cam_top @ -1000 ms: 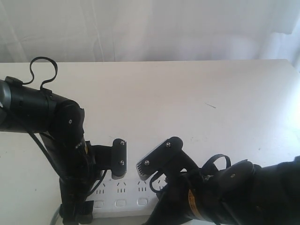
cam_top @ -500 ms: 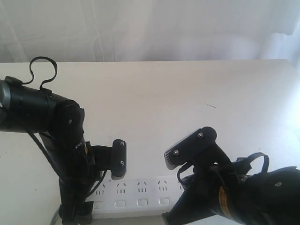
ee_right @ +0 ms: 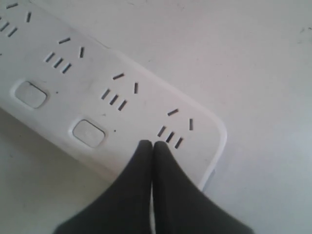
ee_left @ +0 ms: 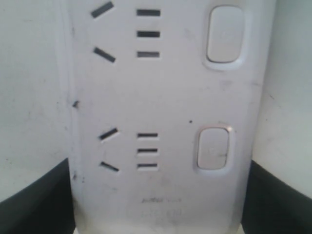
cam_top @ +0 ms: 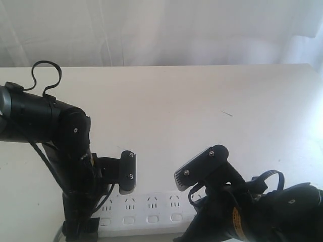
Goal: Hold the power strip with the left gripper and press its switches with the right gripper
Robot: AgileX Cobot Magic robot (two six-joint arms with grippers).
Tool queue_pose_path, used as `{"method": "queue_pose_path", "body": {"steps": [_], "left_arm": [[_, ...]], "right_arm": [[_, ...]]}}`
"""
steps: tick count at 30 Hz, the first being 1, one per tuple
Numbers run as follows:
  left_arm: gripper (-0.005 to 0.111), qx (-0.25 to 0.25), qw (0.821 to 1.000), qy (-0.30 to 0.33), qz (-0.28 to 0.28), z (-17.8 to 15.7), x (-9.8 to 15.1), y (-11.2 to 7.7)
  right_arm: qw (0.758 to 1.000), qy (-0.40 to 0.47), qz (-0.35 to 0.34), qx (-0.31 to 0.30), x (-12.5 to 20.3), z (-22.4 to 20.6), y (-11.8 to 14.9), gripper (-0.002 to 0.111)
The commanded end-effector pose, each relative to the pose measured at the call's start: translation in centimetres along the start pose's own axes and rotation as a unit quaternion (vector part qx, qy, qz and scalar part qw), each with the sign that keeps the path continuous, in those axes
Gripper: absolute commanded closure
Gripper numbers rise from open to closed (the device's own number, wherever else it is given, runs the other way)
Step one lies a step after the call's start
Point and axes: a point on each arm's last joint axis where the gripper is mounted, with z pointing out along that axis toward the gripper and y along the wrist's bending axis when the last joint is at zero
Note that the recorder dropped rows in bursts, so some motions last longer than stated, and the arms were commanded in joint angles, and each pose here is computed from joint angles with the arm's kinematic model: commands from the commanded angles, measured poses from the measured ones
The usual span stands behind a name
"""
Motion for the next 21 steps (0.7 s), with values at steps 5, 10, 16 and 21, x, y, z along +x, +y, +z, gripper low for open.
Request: {"method": "queue_pose_path", "body": {"steps": [5, 10, 16, 21], "left_arm": [[0.106, 0.086, 0.995, 0.047, -0.017, 1.6, 0.9, -1.7], [0.106, 0.086, 0.995, 0.047, -0.017, 1.6, 0.9, -1.7], [0.106, 0.086, 0.995, 0.047, -0.017, 1.6, 0.9, -1.7], [0.106, 0.085, 0.995, 0.046, -0.017, 1.6, 0.9, -1.6]], "right_arm": [[1.0, 0.03, -0.002, 0.005, 0.8, 1.1, 0.1, 0.108], [0.999, 0.045, -0.005, 0.009, 1.3, 1.7, 0.1, 0.108], [0.998, 0.054, -0.004, -0.014, 1.5, 1.9, 0.6, 0.108], [0.998, 0.056, -0.003, -0.027, 1.5, 1.9, 0.8, 0.108]]}}
